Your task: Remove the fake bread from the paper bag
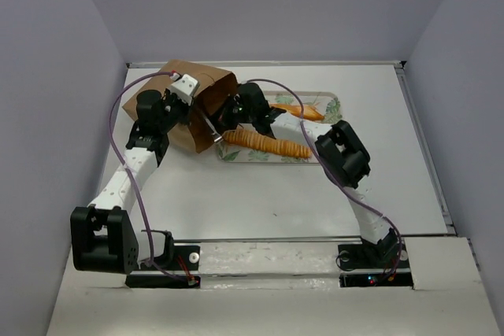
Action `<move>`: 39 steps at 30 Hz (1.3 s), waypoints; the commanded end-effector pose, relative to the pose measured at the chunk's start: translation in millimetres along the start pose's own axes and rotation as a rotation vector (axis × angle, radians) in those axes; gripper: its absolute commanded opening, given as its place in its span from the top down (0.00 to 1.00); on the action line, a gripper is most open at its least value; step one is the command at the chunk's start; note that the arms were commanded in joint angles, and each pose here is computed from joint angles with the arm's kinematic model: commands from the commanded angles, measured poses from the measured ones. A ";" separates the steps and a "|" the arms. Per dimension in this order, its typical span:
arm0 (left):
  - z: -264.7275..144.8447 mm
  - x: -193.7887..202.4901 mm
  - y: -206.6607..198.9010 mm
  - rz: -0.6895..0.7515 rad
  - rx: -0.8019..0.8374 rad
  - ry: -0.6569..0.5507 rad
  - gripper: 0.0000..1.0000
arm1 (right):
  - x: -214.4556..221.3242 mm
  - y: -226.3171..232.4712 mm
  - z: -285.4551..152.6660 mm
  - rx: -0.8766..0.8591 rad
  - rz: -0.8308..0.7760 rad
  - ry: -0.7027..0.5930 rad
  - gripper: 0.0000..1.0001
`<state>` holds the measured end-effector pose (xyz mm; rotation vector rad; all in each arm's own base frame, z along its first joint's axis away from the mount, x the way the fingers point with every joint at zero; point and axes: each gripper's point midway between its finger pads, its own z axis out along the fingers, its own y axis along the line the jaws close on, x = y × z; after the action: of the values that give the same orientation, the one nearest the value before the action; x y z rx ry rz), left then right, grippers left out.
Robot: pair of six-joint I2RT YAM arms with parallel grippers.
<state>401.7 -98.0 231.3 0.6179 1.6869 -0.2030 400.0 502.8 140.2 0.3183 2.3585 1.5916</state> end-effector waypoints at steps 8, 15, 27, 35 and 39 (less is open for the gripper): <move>-0.9 -23.4 29.9 0.052 -0.088 -0.072 1.00 | -3.7 67.6 -51.9 -0.146 -0.149 -0.042 0.99; -1.5 -31.1 81.7 0.021 -0.336 -0.021 1.00 | -33.0 57.0 -84.1 -0.078 -0.229 -0.121 0.99; 1.9 -64.4 100.0 -0.032 -0.363 -0.028 1.00 | -137.8 59.9 -241.1 0.204 -0.502 -0.487 0.99; -18.2 -147.7 88.1 -0.362 -0.236 -0.171 1.00 | -208.7 -130.9 -407.3 0.943 -0.452 -0.740 0.99; -37.6 -143.6 95.7 -0.447 -0.265 -0.157 1.00 | -208.0 -190.3 -438.7 1.092 -0.403 -0.691 0.99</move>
<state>454.3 -45.5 356.2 0.1150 1.7023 -0.2184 456.9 32.8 178.0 0.4952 2.1393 0.1791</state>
